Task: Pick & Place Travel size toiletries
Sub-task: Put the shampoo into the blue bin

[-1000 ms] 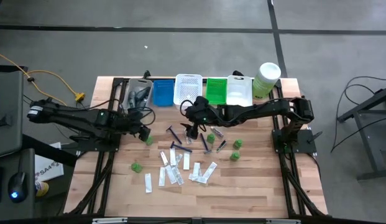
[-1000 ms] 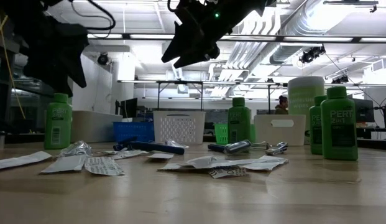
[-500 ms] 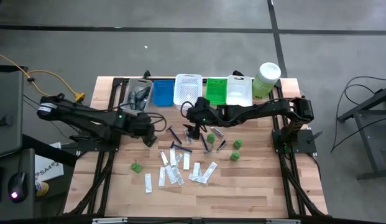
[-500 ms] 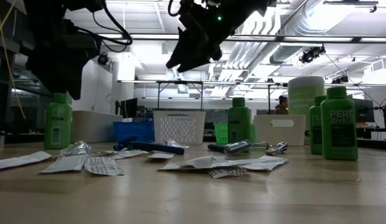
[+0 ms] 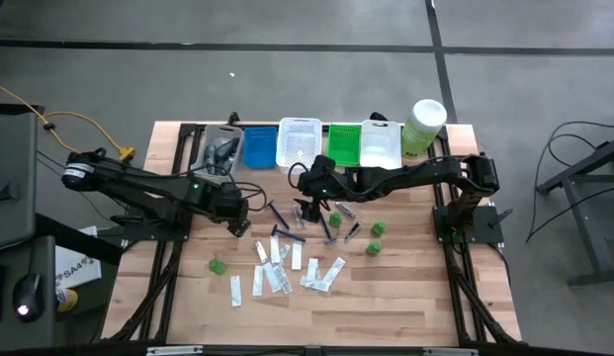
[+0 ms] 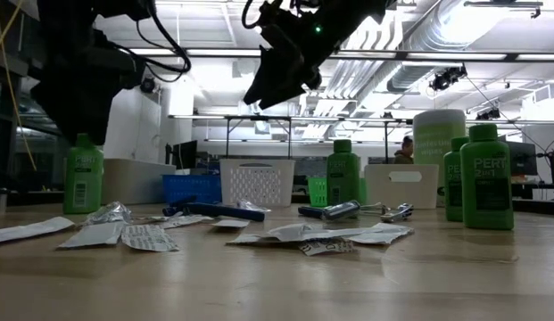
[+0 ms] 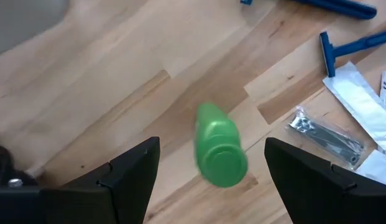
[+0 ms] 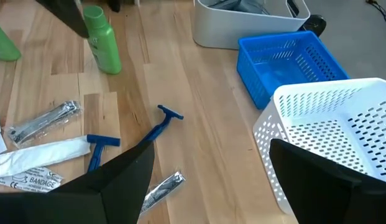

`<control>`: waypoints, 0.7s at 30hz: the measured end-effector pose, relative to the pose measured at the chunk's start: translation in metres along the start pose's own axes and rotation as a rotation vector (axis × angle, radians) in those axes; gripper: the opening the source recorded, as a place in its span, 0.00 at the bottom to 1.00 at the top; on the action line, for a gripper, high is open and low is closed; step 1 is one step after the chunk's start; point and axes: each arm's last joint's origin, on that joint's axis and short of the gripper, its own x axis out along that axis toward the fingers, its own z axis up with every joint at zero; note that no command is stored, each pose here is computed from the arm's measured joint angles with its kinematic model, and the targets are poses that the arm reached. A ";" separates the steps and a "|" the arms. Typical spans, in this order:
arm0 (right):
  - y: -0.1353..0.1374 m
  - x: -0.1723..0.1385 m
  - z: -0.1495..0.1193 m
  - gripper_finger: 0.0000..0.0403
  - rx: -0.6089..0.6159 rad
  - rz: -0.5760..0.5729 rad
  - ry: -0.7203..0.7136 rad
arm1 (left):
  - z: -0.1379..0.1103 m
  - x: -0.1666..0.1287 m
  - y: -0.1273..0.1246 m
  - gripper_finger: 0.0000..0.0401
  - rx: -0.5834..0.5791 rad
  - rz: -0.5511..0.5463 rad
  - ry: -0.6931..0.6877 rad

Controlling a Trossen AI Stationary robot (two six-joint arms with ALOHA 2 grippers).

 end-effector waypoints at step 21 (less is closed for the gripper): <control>0.000 0.000 0.001 0.78 -0.002 0.000 -0.007 | 0.000 0.007 -0.003 0.41 0.027 0.020 0.043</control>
